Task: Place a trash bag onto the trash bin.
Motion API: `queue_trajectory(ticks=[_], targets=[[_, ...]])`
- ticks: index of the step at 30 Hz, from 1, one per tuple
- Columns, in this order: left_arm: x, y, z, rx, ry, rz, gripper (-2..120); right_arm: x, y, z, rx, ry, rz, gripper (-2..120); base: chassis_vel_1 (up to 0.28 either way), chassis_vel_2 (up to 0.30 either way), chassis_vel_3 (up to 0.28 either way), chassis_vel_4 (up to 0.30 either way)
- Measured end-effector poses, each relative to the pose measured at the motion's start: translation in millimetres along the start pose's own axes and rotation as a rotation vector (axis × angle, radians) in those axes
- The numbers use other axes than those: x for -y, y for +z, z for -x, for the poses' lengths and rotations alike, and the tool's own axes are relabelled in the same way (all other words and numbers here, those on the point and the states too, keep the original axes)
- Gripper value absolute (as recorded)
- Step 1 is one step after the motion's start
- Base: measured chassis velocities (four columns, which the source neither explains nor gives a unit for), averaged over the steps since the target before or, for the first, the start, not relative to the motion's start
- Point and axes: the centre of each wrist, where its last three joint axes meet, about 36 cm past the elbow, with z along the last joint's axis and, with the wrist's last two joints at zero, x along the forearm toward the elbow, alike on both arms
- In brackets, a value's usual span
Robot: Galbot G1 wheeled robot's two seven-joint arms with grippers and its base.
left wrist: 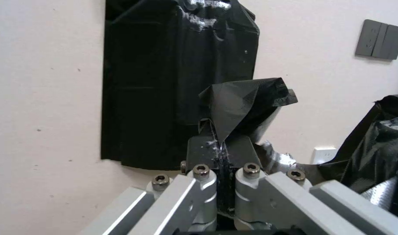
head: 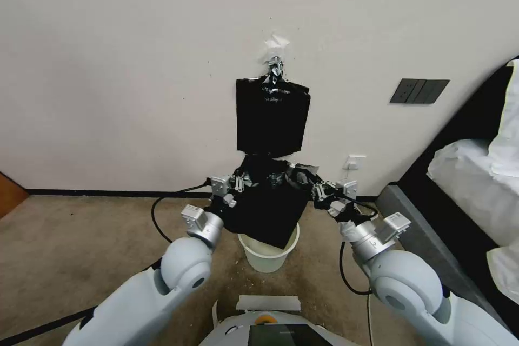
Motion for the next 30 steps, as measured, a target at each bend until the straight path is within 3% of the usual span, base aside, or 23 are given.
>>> queue_trajectory(ticks=[6, 10, 18, 30], targets=[[3.3, 28.3, -3, -0.061, -0.055, -0.035, 0, -15, 20, -10, -0.039, 0.006, 0.077, 0, 0.0, 0.0, 0.0, 0.0], [-3.6, 57.8, -11, -0.126, -0.134, -0.054, 0, -29, 50, -12, -0.07, 0.024, 0.122, 0, 0.0, 0.0, 0.0, 0.0], [-7.6, 78.1, -16, -0.181, -0.195, -0.061, 0, -35, 86, -10, -0.143, 0.057, 0.154, 0, 0.0, 0.0, 0.0, 0.0], [-3.7, 110.5, -56, -0.309, -0.255, -0.074, 0, -46, 131, -24, -0.291, 0.148, 0.205, 0, 0.0, 0.0, 0.0, 0.0]])
